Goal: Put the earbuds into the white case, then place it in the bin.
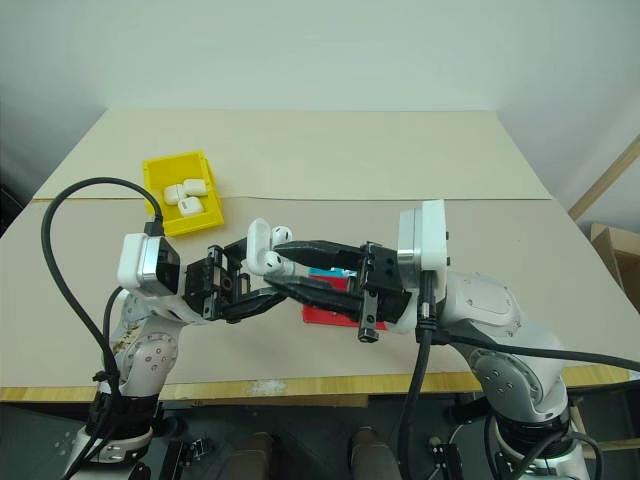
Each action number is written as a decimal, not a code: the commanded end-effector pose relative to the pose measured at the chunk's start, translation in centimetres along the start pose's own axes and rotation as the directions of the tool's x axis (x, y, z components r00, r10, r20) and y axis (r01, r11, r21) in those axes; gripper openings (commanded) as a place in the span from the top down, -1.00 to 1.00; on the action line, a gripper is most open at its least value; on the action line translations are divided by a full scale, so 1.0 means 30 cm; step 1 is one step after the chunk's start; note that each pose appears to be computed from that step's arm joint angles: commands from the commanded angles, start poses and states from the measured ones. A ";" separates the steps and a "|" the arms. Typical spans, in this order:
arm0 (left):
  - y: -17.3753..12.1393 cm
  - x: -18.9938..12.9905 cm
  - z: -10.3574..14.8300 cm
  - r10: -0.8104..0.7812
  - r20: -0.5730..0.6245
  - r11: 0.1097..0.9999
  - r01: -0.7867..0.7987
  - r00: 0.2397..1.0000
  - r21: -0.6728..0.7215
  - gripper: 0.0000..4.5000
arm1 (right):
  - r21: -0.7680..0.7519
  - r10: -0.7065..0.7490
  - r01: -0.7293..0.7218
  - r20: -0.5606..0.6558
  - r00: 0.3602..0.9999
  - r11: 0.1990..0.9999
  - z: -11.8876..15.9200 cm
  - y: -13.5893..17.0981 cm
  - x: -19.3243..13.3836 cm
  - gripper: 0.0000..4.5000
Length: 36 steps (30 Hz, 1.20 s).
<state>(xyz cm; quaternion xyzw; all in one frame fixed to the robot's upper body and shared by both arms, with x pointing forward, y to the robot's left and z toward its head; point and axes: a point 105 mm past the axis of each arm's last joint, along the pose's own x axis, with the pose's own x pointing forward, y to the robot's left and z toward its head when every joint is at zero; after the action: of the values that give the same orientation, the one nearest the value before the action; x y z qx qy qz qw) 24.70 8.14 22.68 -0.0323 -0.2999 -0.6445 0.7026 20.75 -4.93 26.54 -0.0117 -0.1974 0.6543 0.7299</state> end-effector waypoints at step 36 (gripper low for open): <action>-0.007 0.010 0.036 -0.040 0.053 0.999 0.039 0.998 0.036 -0.21 | -0.102 -0.006 0.007 0.007 1.000 0.995 0.020 -0.014 -0.059 0.13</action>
<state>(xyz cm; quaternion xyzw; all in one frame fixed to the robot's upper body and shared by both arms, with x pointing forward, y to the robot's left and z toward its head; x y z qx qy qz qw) 24.59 8.20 22.37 -0.0395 -0.3066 -0.6515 0.6928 21.16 -6.24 25.90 -0.0384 -0.2093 0.6482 0.7311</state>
